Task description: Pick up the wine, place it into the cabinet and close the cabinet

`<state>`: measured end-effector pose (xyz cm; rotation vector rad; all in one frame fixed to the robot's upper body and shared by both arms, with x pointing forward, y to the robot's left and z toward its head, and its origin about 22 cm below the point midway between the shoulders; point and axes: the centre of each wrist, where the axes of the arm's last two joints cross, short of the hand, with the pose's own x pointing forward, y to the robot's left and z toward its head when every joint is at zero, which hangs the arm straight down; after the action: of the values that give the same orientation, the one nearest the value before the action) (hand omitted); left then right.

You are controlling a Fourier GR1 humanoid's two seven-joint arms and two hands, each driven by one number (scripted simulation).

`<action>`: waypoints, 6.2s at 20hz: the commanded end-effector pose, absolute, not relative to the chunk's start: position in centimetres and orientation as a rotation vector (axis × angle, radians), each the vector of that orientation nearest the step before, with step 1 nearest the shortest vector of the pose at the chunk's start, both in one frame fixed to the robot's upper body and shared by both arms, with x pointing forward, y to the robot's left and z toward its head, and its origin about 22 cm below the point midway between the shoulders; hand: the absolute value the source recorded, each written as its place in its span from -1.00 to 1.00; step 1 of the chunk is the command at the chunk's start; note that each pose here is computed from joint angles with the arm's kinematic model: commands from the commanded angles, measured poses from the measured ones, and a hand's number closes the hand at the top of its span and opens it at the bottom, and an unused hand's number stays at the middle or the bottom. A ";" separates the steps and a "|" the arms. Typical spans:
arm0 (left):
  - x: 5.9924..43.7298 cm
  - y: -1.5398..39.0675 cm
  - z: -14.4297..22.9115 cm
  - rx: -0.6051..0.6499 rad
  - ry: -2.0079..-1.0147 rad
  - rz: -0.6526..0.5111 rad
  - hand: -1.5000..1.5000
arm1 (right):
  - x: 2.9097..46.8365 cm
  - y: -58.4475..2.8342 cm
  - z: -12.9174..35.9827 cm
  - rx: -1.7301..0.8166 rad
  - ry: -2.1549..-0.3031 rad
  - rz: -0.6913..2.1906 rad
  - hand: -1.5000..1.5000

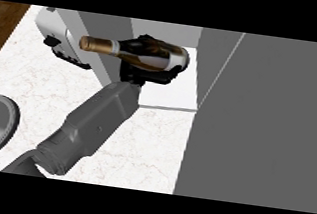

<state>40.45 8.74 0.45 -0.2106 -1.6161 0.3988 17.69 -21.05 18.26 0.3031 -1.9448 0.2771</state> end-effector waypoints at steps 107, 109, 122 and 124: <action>26.8 9.7 0.2 -0.444 -1.826 0.128 -1.00 | 16.7 -21.8 18.9 0.237 -1.949 0.269 -1.00; 24.7 11.7 0.4 -0.445 -1.818 0.125 -1.00 | 16.7 -21.3 19.7 0.250 -1.930 0.280 -1.00; 20.1 19.5 3.5 -0.575 -1.814 0.032 1.00 | 13.8 -22.2 19.7 0.444 -1.853 0.643 1.00; 19.4 20.0 4.3 -0.570 -1.825 0.048 1.00 | 14.1 -21.4 19.0 0.531 -1.815 0.649 1.00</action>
<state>20.34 18.33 3.37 -0.5520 -1.8254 0.0519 16.29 -21.84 18.17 0.3642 -1.8347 0.6068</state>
